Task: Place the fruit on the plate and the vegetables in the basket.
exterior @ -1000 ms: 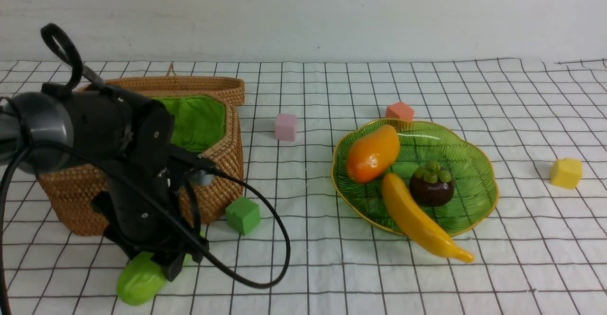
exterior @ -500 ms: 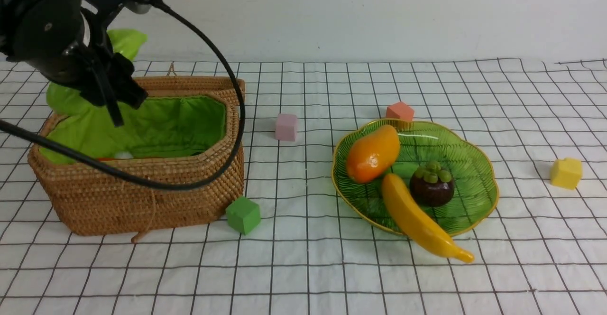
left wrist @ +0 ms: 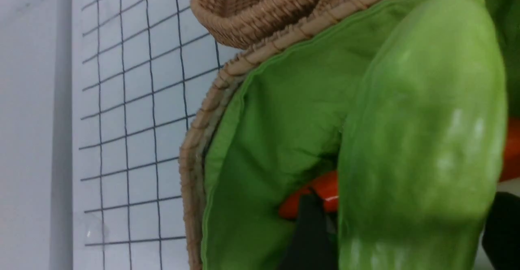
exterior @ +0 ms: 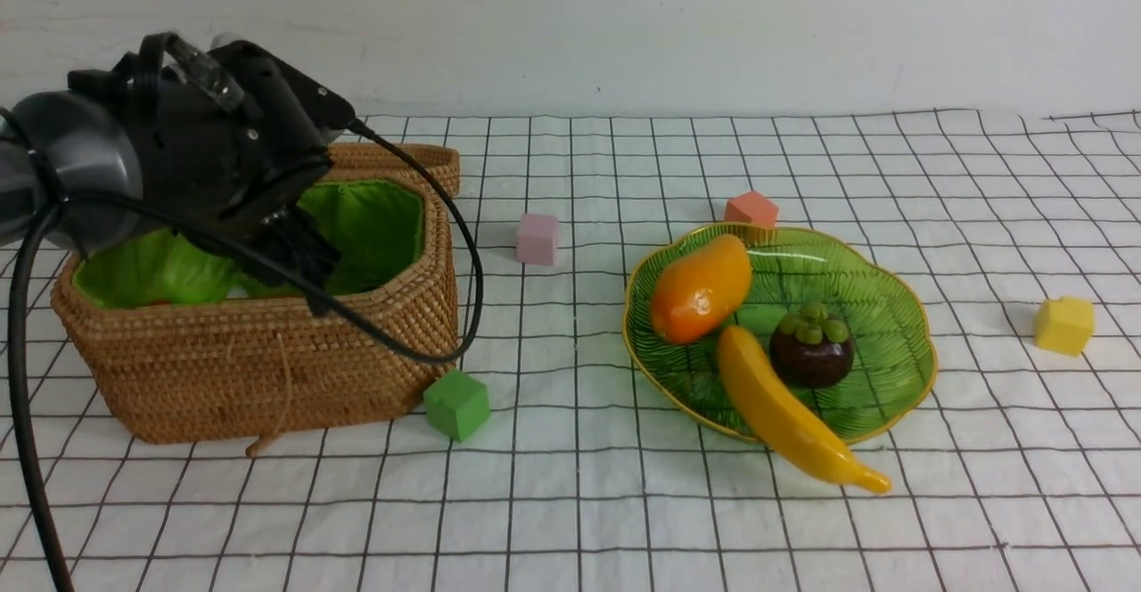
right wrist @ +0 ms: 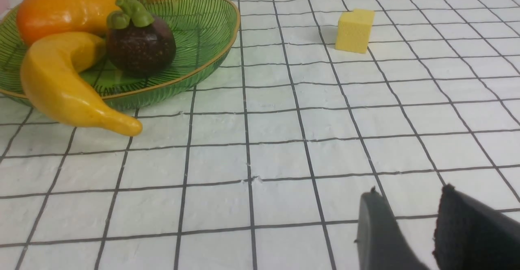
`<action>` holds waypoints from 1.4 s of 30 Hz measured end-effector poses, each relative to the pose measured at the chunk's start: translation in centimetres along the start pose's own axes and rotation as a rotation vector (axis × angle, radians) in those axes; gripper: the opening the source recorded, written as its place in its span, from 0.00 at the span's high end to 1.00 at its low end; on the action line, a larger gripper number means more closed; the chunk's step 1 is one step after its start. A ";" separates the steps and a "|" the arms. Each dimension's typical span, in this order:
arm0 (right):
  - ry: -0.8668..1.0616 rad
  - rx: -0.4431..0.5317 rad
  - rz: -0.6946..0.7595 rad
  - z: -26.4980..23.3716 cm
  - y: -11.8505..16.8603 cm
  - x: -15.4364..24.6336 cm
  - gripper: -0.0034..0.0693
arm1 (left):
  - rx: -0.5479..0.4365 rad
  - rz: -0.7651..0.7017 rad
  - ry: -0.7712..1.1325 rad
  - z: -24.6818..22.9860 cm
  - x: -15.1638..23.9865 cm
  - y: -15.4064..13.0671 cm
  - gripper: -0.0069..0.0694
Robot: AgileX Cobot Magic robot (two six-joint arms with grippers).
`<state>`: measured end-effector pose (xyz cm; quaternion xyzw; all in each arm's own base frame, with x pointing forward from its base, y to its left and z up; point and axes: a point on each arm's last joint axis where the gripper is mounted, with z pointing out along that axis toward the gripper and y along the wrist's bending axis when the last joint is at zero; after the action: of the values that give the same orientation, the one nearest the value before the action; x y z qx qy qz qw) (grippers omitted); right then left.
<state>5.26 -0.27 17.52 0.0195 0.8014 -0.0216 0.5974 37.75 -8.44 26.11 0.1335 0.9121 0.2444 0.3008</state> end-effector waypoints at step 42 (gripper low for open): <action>0.000 0.000 0.000 0.0 0.0 0.0 0.63 | 0.733 -0.749 -0.609 -22.1 30.6 4.1 0.93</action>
<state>5.24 -0.27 17.51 0.0194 0.8013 -0.0216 0.5975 0.64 -1.13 28.92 -0.0378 0.7949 -0.2576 0.5481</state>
